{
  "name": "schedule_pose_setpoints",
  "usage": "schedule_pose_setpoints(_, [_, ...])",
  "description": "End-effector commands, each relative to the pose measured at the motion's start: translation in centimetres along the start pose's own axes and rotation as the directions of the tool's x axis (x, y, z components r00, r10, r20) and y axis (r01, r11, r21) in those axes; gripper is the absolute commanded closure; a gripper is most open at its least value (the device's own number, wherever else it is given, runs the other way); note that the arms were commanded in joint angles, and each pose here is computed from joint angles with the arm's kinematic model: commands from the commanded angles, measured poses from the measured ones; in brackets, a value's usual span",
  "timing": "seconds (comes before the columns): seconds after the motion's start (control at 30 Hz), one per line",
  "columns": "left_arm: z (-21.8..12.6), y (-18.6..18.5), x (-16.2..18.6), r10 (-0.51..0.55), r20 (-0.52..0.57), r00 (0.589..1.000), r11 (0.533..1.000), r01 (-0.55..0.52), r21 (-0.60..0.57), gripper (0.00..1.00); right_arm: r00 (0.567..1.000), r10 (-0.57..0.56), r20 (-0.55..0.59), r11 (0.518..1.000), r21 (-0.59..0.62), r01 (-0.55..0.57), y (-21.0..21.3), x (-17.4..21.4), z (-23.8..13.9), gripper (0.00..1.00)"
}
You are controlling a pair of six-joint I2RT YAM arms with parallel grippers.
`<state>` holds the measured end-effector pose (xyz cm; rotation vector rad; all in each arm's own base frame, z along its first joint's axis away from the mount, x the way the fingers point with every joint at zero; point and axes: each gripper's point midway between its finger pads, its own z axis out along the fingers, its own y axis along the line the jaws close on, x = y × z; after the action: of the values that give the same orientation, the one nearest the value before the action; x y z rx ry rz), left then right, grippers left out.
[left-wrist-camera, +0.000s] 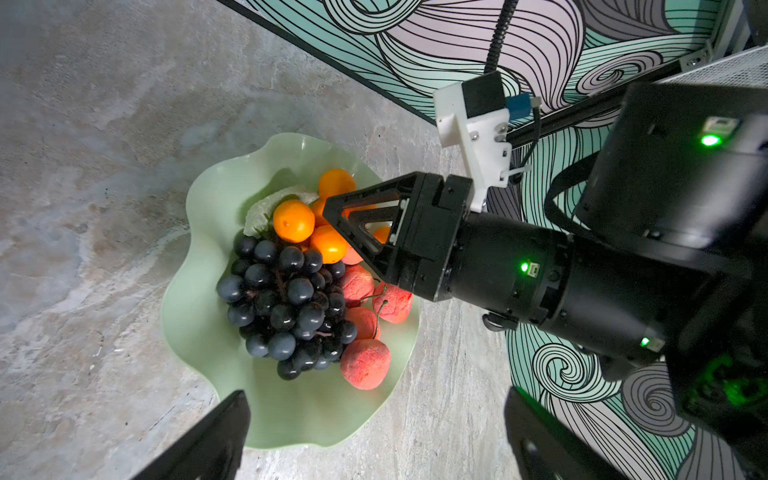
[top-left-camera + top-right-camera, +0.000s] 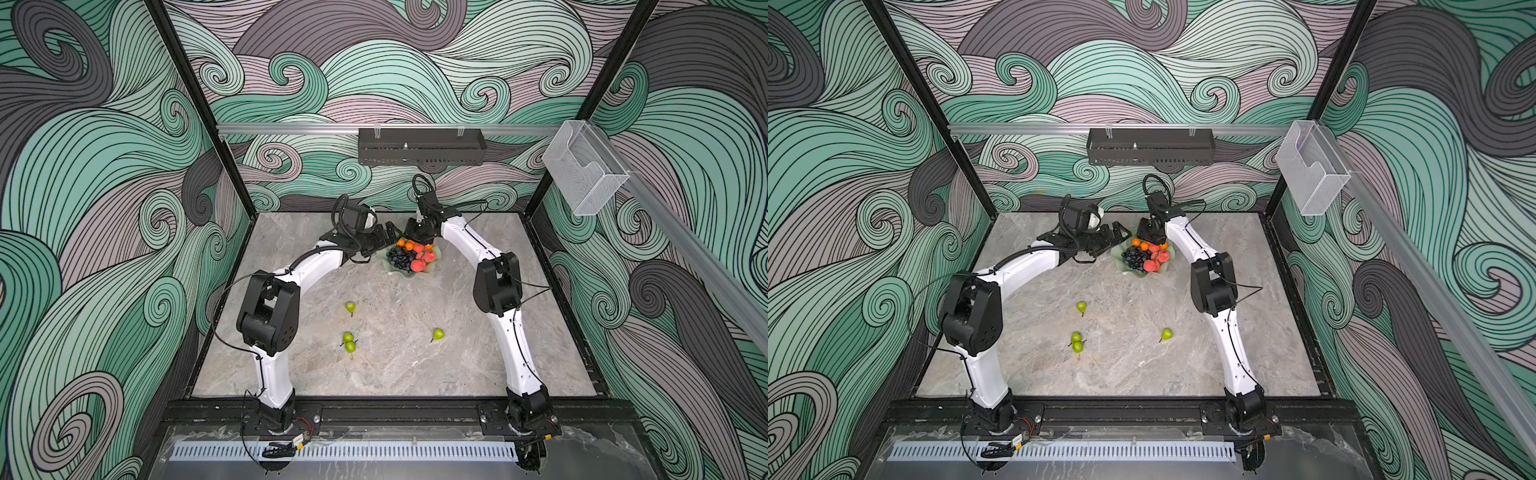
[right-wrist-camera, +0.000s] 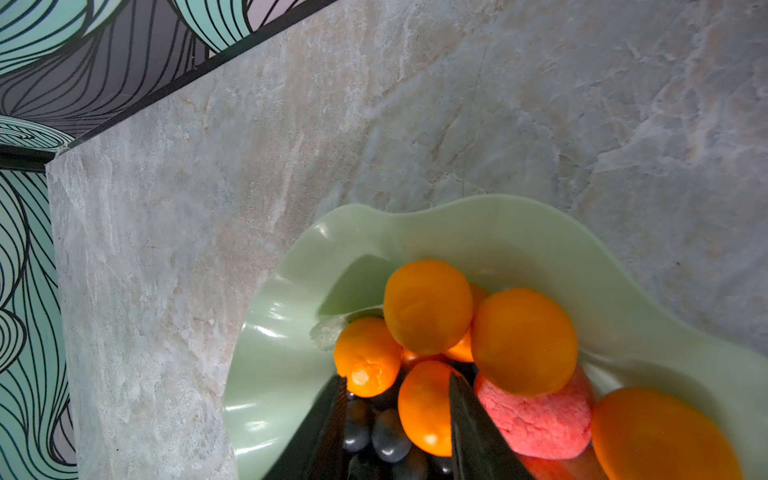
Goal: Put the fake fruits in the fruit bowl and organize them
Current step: 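Open the right gripper to release the kumquat into the bowl, then lower the right gripper onto a green pear while the left gripper lowers onto another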
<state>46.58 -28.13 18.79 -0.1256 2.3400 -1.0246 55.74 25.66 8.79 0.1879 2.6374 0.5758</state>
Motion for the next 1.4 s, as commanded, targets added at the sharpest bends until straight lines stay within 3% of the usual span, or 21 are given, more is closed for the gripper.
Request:
schedule_pose_setpoints(0.0, [-0.5, -0.9, -0.4, 0.024, 0.006, 1.000, 1.000, -0.024, 0.017, 0.02, 1.000, -0.011, 0.015, 1.000, 0.013, 0.011, -0.2, -0.7, -0.6, 0.57])
schedule_pose_setpoints(0.33, [-3.0, -1.6, 0.4, 0.049, 0.007, 0.999, 0.999, -0.049, 0.019, 0.02, 0.998, -0.038, 0.046, 0.999, -0.023, 0.039, 1.4, -1.3, -4.8, 0.56])
schedule_pose_setpoints(0.6, [-6.3, -1.0, 3.6, 0.055, -0.005, 0.998, 0.998, -0.055, 0.002, 0.02, 0.997, -0.042, 0.061, 0.998, -0.046, 0.045, 1.5, 1.4, -9.1, 0.55])
schedule_pose_setpoints(1.0, [-10.9, -2.0, 11.9, 0.175, -0.052, 0.983, 0.984, -0.174, 0.033, 0.02, 0.999, -0.037, -0.008, 0.999, 0.029, 0.037, -3.4, 12.6, -13.8, 0.56])
schedule_pose_setpoints(1.37, [-11.8, -3.1, 20.5, 0.341, -0.127, 0.931, 0.937, -0.325, 0.131, 0.02, 0.990, -0.064, -0.124, 0.980, 0.180, 0.086, -7.8, 23.9, -15.6, 0.55])
